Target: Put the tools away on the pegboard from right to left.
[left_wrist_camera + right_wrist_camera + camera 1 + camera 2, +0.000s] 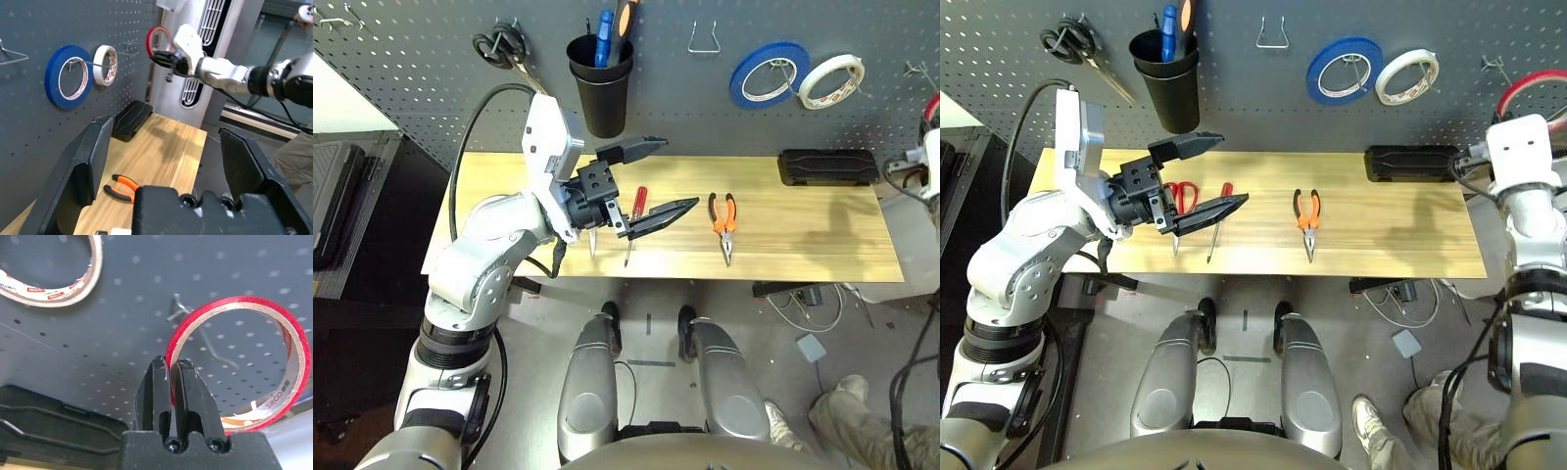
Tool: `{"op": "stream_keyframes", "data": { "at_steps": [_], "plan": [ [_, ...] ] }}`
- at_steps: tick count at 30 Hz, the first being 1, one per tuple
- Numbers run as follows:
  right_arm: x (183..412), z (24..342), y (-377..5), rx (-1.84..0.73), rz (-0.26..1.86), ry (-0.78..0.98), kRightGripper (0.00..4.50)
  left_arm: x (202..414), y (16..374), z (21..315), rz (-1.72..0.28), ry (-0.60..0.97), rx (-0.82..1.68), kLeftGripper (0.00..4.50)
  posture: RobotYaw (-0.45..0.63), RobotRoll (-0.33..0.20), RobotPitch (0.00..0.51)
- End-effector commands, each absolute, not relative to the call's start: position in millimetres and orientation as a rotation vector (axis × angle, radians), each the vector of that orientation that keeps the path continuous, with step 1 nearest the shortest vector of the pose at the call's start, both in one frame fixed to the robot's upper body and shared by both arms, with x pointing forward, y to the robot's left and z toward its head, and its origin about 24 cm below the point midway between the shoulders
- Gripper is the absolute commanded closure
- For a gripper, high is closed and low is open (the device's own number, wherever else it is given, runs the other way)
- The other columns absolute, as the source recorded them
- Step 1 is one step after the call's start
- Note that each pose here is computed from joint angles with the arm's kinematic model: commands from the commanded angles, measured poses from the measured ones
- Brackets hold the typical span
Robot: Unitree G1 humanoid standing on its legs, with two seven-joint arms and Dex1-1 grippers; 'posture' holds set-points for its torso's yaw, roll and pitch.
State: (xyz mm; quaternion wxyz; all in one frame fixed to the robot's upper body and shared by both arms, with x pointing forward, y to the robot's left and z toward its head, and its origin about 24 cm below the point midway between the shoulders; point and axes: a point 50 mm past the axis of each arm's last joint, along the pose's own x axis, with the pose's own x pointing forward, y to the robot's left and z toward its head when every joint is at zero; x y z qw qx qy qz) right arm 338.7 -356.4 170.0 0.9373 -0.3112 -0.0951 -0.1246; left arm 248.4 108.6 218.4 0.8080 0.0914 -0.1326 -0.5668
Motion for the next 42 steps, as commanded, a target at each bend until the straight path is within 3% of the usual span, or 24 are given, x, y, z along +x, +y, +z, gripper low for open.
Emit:
{"op": "stream_keyframes", "data": {
  "at_steps": [1, 4, 5, 11, 17, 26, 33, 42],
  "plan": [
    [347, 161, -356, -0.65, -0.264, -0.06, 4.47, 244, 105, 215, -1.231, -0.271, 0.209, 0.0, 0.13, 0.0, 0.299],
    [357, 165, -350, -0.692, -0.266, 0.004, 4.47, 244, 105, 214, -1.229, -0.263, 0.211, 0.0, 0.14, 0.0, 0.3],
    [359, 169, -350, -0.726, -0.308, 0.009, 4.2, 245, 105, 213, -1.23, -0.259, 0.21, 0.0, 0.14, 0.0, 0.301],
    [356, 182, -352, -0.75, -0.449, -0.118, 2.2, 246, 108, 209, -1.211, -0.225, 0.215, 0.0, 0.15, 0.0, 0.303],
    [334, 156, -354, -0.663, -0.417, -0.254, 0.02, 248, 111, 198, -1.201, -0.134, 0.251, 0.0, 0.15, 0.0, 0.308],
    [303, 92, -319, -0.471, -0.155, -0.186, 0.02, 257, 119, 180, -1.184, -0.01, 0.332, 0.0, 0.12, 0.0, 0.308],
    [298, 63, -276, -0.223, -0.078, 0.118, 0.02, 260, 130, 160, -1.155, 0.146, 0.454, 0.0, 0.12, 0.0, 0.313],
    [297, 56, -224, 0.024, -0.01, 0.505, 0.02, 264, 144, 143, -1.098, 0.282, 0.574, 0.0, 0.14, 0.0, 0.318]
  ]
}}
